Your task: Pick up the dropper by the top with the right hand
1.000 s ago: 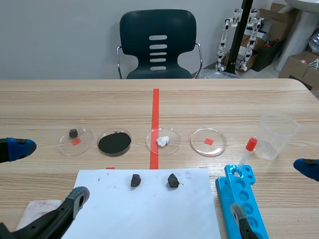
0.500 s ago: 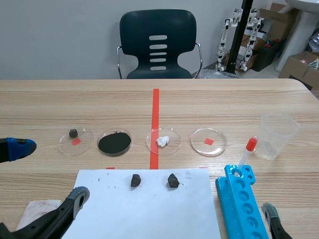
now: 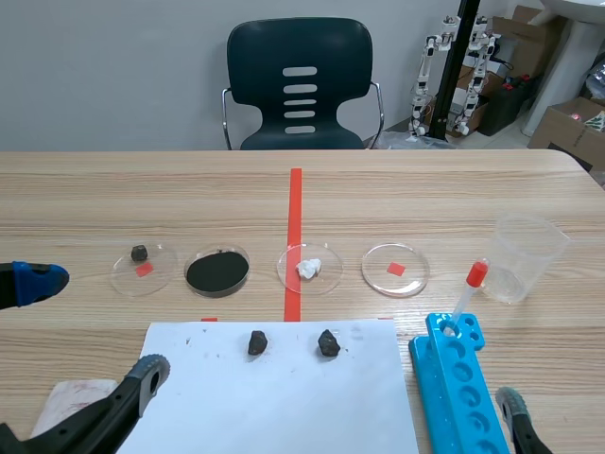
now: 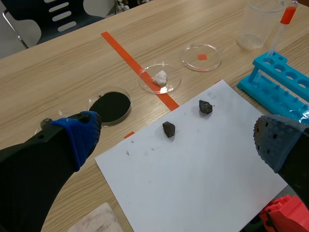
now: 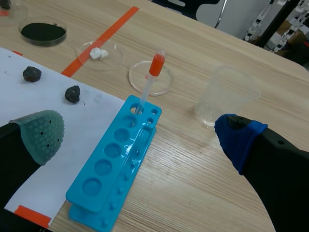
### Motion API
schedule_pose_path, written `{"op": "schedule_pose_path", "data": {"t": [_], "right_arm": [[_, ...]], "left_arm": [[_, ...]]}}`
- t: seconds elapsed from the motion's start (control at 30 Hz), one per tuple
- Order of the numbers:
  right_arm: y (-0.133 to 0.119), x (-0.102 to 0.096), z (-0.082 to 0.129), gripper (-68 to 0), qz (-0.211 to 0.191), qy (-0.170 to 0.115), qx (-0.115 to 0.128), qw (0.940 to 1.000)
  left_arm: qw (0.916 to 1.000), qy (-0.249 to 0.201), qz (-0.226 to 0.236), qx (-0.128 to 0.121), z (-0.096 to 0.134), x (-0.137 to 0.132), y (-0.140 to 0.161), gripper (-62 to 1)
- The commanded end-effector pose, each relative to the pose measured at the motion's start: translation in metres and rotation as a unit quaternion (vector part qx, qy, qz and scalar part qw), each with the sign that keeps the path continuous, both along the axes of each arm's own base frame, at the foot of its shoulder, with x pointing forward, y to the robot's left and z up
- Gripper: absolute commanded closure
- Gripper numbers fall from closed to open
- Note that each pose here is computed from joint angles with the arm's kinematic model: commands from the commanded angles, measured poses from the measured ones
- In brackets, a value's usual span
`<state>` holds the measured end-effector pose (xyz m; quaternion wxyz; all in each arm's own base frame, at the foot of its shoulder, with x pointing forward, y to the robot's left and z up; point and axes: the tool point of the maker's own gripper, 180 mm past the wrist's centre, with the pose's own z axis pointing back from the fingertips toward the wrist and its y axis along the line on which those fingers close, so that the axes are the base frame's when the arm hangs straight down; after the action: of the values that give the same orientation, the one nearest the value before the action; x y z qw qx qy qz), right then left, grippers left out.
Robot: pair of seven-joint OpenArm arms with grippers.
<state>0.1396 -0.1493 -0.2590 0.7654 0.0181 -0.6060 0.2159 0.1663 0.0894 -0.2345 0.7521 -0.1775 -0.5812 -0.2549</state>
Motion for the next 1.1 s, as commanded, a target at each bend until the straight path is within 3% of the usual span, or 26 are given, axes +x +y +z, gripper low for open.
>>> {"op": "schedule_pose_path", "data": {"t": [0.0,0.1,0.27,0.53,0.63,0.77,1.07], "right_arm": [[0.000,0.006,0.005,-67.9,0.002,-0.007,-0.003,1.0000],[-0.002,0.011,0.001,-67.9,0.001,0.001,-0.013,0.9999],[-0.003,0.026,0.008,-67.9,-0.001,-0.021,-0.016,0.9996],[-0.015,0.053,0.004,-67.9,-0.018,-0.034,-0.028,0.9988],[-0.019,0.063,0.000,-67.9,-0.019,-0.038,-0.017,0.9990],[-0.013,0.068,-0.013,-67.9,0.013,-0.020,0.001,0.9997],[-0.015,0.088,-0.019,-67.9,0.026,-0.026,0.010,0.9993]], "left_arm": [[0.9998,-0.018,0.000,-0.012,0.013,0.003,-0.004,-62.3],[0.9998,-0.018,0.000,-0.012,0.013,0.003,-0.004,-62.3],[0.9998,-0.018,0.000,-0.012,0.013,0.003,-0.004,-62.3],[0.9998,-0.018,0.000,-0.012,0.013,0.003,-0.004,-62.3],[0.9998,-0.018,0.000,-0.012,0.013,0.003,-0.004,-62.3],[0.9998,-0.018,0.000,-0.012,0.013,0.003,-0.004,-62.3],[0.9998,-0.018,0.000,-0.012,0.013,0.003,-0.004,-62.3]]}}
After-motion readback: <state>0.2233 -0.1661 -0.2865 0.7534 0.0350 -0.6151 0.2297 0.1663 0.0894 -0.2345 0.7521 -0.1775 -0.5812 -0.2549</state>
